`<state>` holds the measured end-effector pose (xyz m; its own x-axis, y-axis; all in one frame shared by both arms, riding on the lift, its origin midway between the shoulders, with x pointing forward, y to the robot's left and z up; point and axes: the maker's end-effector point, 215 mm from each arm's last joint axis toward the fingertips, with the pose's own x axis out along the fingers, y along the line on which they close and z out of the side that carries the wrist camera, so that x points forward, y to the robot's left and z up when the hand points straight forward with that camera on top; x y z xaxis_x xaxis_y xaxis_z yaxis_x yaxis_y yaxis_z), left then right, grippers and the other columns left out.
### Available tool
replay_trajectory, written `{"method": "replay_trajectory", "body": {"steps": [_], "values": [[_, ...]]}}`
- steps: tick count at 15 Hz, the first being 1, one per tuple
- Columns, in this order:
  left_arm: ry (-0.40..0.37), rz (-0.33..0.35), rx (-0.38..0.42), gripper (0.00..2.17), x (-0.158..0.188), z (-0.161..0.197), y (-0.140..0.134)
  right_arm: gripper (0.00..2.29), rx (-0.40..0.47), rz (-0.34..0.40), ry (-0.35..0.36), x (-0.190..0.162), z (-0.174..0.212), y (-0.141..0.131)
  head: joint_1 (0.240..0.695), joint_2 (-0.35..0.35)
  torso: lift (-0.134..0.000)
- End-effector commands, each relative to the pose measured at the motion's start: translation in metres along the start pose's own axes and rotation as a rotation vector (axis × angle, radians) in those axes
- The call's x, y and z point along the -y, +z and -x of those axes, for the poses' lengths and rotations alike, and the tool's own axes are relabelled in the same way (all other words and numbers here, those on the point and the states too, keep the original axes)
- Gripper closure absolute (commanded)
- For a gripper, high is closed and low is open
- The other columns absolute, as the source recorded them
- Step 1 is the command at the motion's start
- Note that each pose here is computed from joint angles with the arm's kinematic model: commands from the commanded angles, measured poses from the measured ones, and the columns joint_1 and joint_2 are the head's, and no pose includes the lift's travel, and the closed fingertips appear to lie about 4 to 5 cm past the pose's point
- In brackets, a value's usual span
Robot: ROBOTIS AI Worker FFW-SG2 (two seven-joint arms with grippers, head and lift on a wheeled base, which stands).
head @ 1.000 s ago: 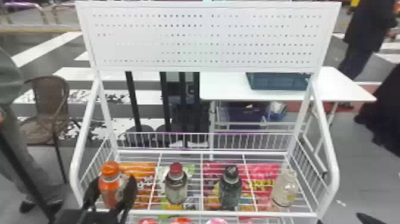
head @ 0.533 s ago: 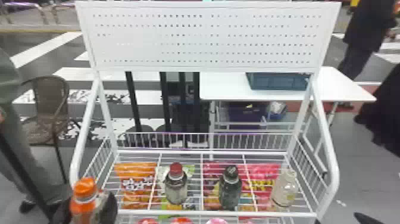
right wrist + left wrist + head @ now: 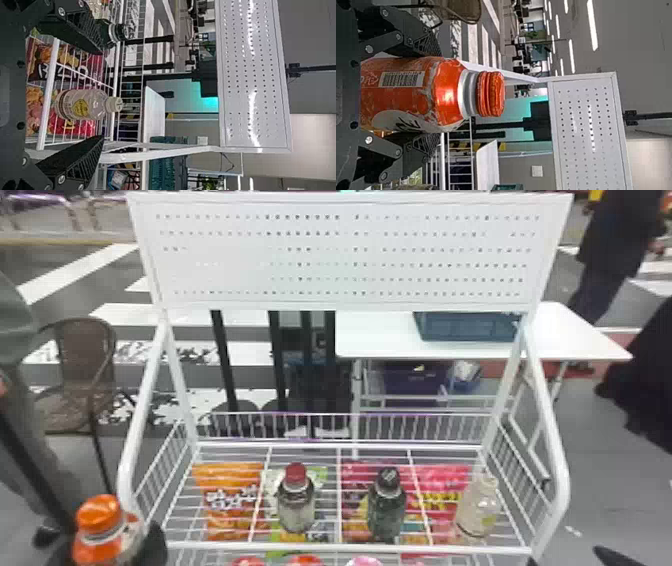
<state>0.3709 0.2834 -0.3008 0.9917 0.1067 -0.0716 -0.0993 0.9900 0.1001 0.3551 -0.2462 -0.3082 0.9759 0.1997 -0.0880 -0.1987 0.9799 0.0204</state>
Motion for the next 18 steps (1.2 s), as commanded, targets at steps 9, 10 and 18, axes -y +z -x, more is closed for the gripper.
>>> {"method": "replay_trajectory", "body": {"steps": [9,10,18], "values": [[-0.030,0.023,0.002,0.52,0.018,0.003,0.003,0.15,-0.001,-0.004,0.011,-0.003,0.001,0.000,0.499,0.000,0.000],[-0.031,0.024,-0.002,0.52,0.019,0.003,0.001,0.15,-0.001,-0.005,0.011,-0.003,0.001,0.000,0.499,0.000,0.000],[-0.049,0.037,-0.017,0.52,0.034,-0.005,-0.018,0.15,-0.007,-0.004,0.011,-0.003,0.002,-0.003,0.499,0.000,0.000]]}}
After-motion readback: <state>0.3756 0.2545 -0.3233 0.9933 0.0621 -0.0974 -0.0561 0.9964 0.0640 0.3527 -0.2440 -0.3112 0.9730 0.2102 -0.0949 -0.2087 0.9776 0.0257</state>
